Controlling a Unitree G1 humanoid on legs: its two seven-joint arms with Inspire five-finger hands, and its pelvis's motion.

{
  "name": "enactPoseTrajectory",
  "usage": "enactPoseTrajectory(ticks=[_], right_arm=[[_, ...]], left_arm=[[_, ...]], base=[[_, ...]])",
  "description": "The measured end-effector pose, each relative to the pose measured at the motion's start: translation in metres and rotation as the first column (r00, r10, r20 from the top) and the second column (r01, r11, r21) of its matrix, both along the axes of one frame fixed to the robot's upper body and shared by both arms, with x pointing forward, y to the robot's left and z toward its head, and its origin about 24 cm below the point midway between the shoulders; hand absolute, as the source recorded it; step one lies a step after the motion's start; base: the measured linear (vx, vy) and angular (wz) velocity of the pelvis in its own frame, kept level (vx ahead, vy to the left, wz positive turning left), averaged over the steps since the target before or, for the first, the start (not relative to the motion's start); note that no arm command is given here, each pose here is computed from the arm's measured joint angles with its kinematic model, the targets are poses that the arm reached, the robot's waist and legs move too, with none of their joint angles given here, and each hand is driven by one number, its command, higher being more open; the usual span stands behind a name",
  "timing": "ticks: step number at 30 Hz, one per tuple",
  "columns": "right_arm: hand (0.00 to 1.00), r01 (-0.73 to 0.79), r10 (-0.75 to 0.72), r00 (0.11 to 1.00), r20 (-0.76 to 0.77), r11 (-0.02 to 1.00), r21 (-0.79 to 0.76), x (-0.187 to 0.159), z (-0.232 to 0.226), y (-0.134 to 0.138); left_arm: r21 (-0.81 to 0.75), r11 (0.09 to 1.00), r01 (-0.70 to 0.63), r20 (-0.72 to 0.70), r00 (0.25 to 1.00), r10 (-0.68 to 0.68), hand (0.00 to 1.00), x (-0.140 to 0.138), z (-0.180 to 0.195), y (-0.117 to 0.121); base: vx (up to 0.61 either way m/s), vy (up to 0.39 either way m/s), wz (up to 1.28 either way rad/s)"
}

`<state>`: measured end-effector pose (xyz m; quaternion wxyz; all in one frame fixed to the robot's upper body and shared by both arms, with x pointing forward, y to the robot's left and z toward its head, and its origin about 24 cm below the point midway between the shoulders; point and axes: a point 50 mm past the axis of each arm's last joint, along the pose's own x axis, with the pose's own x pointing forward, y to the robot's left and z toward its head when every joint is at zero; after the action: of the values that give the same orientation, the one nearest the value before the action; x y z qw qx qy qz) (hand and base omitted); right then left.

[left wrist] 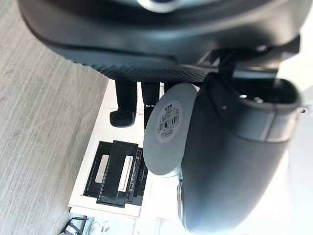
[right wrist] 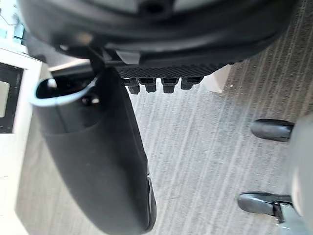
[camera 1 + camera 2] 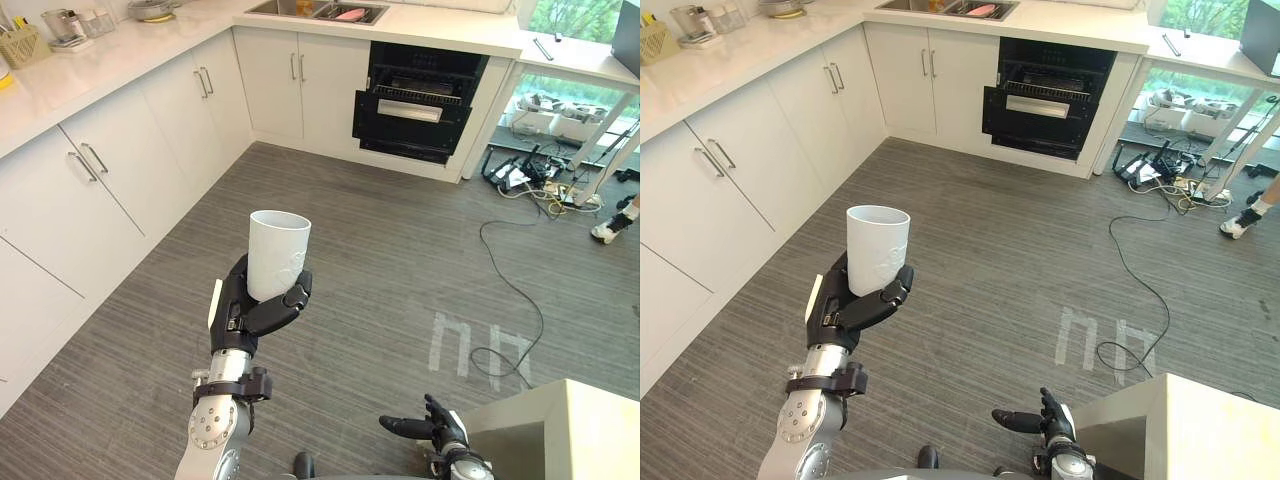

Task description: Walk over to the sink, pick up the cup, carry it to the dishwasher, place the cup inside the dishwasher, then close the dishwasher door

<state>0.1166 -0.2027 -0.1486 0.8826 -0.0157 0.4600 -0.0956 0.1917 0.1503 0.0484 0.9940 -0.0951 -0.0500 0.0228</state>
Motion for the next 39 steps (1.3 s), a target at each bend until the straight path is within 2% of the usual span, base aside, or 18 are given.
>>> enactPoseTrajectory(ticks=[8, 15, 19, 26, 31, 35, 39], right_arm=[[1.0, -0.001, 0.001, 1.0, 0.018, 1.0, -0.008, 0.013, 0.003, 0.001], [1.0, 0.028, -0.028, 1.0, 0.002, 0.999, -0.045, 0.01, 0.004, -0.008], [1.0, 0.018, -0.016, 0.999, 0.041, 0.999, -0.045, 0.01, 0.008, -0.004], [1.0, 0.02, -0.017, 0.995, 0.098, 0.999, -0.03, 0.017, 0.015, 0.003], [1.0, -0.023, 0.033, 0.984, 0.177, 0.998, -0.062, 0.027, 0.028, 0.0], [1.0, -0.002, 0.026, 0.952, 0.304, 0.997, -0.076, 0.041, 0.046, 0.001], [1.0, 0.011, 0.017, 0.948, 0.317, 0.996, -0.088, 0.048, 0.048, -0.003]], left_arm=[[-0.033, 0.999, -0.008, -0.033, 0.999, 0.007, 0.0, 0.001, -0.005, -0.001], [-0.055, 0.998, 0.038, 0.059, 0.998, -0.035, 0.0, 0.003, 0.015, -0.012], [-0.056, 0.992, 0.113, 0.097, 0.99, -0.107, 0.0, 0.005, 0.023, -0.025], [-0.067, 0.988, 0.142, 0.141, 0.981, -0.131, 0.0, 0.012, 0.032, -0.033], [-0.141, 0.979, 0.144, 0.156, 0.98, -0.121, 0.0, 0.014, 0.035, -0.043], [-0.173, 0.97, 0.169, 0.197, 0.971, -0.135, 0.0, 0.01, 0.044, -0.044], [-0.182, 0.969, 0.164, 0.241, 0.963, -0.118, 0.0, 0.01, 0.053, -0.039]], base=[[0.0, 0.014, -0.33], [0.1, 0.081, -0.07], [0.2, 0.103, 0.4], [0.43, -0.025, 0.74], [0.53, -0.161, 0.6], [0.48, -0.148, 0.17], [0.32, 0.052, -0.08]])
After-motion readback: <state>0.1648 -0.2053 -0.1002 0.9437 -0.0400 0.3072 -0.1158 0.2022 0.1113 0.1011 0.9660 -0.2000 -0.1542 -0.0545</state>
